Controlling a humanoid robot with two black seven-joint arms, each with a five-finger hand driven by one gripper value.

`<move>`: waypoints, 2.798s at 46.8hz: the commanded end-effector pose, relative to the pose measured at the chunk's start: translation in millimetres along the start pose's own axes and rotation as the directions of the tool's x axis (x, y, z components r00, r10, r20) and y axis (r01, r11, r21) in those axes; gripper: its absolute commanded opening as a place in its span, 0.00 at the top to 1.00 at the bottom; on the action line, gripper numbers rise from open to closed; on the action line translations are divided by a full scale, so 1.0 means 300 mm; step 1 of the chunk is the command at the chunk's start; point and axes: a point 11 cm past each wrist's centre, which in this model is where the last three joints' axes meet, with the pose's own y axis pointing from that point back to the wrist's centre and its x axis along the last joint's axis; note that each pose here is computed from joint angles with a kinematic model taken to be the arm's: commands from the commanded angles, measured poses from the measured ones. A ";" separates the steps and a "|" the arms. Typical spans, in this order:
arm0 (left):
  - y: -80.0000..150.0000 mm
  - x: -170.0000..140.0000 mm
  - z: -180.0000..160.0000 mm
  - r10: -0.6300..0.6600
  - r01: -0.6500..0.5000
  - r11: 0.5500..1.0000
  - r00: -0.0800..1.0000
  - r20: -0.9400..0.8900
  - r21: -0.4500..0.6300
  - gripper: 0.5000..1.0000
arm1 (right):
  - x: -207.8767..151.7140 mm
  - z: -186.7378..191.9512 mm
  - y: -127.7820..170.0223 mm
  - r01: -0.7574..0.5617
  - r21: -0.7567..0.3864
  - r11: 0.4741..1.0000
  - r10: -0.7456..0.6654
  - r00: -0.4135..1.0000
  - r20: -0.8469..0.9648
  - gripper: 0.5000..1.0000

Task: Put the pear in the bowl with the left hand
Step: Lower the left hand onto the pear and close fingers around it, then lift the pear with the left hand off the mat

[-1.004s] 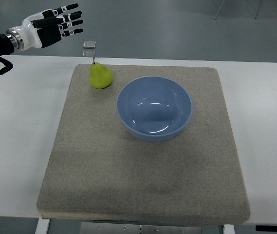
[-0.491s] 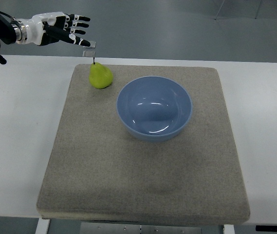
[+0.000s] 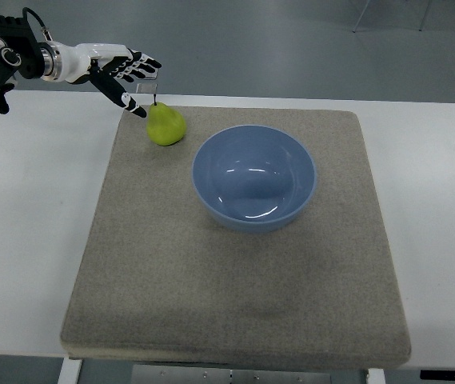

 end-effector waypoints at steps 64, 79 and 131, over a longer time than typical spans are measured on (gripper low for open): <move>-0.189 -0.167 0.046 0.024 -0.054 0.994 0.959 0.282 0.098 0.14 | 0.000 -0.003 0.000 0.000 0.002 1.000 0.000 1.000 0.000 0.15; -0.196 -0.181 0.047 0.011 -0.044 0.994 0.955 0.297 0.104 0.42 | 0.000 0.000 0.000 0.000 0.000 1.000 0.000 1.000 0.001 0.15; -0.175 -0.134 0.077 0.038 -0.063 0.995 0.957 0.286 0.079 1.00 | 0.000 0.000 0.000 0.000 0.000 1.000 0.000 1.000 0.001 0.15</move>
